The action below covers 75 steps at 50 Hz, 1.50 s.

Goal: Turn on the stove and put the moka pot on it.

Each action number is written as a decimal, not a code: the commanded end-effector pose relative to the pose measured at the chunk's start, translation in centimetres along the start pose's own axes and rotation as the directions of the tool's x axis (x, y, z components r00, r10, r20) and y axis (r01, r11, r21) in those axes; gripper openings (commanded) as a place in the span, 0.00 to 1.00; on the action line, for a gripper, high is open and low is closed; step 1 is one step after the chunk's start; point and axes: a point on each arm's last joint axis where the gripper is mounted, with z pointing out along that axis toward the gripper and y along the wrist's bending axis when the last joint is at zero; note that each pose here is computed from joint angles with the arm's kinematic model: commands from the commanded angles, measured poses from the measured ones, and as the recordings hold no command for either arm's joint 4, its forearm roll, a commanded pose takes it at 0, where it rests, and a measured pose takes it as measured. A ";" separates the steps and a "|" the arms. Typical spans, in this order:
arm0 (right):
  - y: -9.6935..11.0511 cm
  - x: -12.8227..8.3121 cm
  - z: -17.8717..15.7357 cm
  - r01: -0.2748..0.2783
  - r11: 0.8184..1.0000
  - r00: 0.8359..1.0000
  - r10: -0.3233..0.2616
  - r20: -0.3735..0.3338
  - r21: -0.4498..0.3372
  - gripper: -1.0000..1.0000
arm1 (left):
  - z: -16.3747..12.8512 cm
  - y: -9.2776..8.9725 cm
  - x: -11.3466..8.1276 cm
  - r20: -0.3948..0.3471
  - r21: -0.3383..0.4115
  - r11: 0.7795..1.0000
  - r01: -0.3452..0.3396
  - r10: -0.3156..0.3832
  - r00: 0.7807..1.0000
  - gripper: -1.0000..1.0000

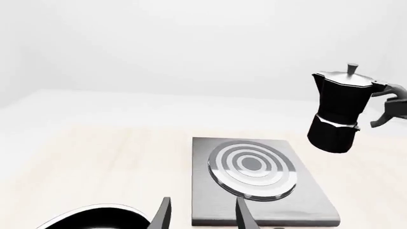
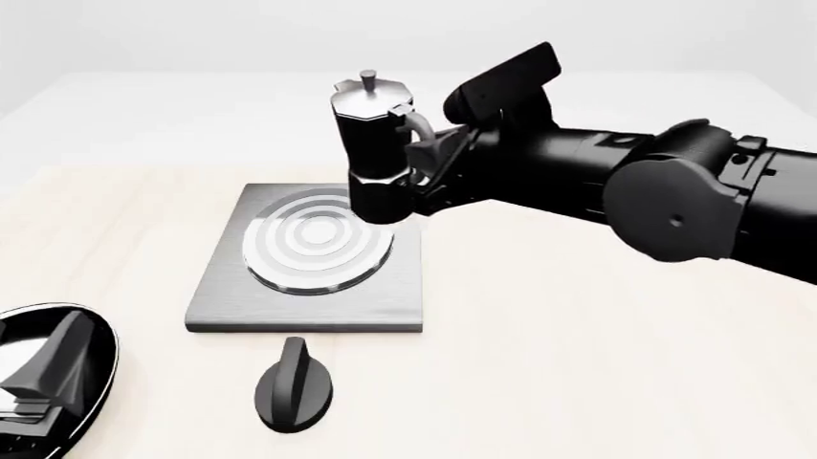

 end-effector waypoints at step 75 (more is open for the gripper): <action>2.4 4.1 17.8 0.006 0.999 0.999 -0.008 -0.037 -0.045 0.00 | 0.1 0.1 0.8 -0.031 -0.005 1.000 0.003 -0.003 1.000 1.00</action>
